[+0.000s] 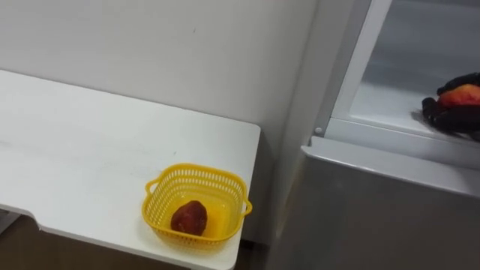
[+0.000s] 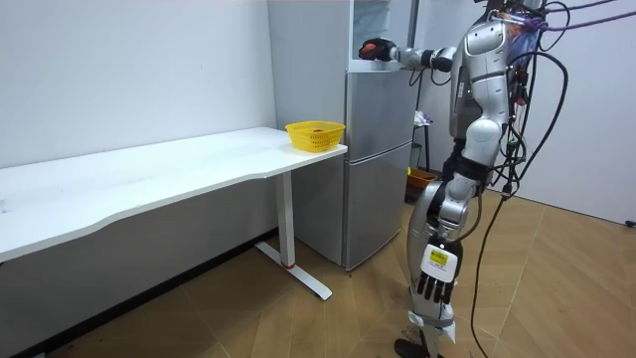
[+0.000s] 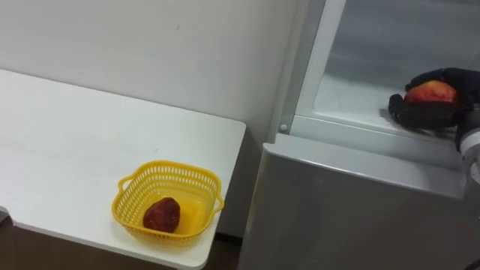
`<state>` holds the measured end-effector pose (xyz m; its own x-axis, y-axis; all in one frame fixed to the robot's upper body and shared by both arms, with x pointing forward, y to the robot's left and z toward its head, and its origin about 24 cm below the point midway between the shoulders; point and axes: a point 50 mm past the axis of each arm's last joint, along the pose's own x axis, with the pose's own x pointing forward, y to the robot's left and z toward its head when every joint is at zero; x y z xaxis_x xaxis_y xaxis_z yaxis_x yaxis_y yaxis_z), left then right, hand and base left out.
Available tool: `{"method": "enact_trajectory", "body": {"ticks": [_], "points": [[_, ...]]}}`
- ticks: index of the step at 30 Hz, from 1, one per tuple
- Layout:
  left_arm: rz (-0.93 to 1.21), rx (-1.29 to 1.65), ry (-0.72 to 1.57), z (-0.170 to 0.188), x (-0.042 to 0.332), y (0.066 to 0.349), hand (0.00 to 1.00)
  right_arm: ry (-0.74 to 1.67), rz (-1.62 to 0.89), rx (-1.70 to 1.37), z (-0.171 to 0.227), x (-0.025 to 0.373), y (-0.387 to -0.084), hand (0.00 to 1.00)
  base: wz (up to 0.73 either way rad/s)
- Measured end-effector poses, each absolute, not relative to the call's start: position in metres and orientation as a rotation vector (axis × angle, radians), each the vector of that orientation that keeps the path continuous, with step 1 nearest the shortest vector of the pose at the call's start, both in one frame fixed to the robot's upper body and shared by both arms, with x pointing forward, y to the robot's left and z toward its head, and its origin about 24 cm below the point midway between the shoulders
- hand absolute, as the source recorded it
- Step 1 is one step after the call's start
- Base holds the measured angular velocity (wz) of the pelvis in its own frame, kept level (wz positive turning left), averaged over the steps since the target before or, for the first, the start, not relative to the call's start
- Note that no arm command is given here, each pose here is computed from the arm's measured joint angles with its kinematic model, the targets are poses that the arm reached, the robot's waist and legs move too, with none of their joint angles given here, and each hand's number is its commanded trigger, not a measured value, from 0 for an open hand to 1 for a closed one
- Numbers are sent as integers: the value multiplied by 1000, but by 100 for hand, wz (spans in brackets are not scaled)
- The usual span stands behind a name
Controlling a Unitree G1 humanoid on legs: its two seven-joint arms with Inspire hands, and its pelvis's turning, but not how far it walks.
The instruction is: Retrieve from the upper fridge
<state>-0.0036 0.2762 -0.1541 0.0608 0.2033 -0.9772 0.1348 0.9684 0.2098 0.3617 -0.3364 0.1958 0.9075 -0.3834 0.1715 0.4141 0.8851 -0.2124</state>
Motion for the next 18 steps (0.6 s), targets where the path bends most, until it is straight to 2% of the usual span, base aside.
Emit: {"method": "enact_trajectory", "body": {"ticks": [9, 18], "points": [[73, 243, 1495, -154, -3, 276, 0, -144, -413, -135, 199, 362, -333, 100, -1], [124, 242, 1455, -152, -1, 279, 0, -264, -372, -156, 211, 353, -304, 100, -1]]}}
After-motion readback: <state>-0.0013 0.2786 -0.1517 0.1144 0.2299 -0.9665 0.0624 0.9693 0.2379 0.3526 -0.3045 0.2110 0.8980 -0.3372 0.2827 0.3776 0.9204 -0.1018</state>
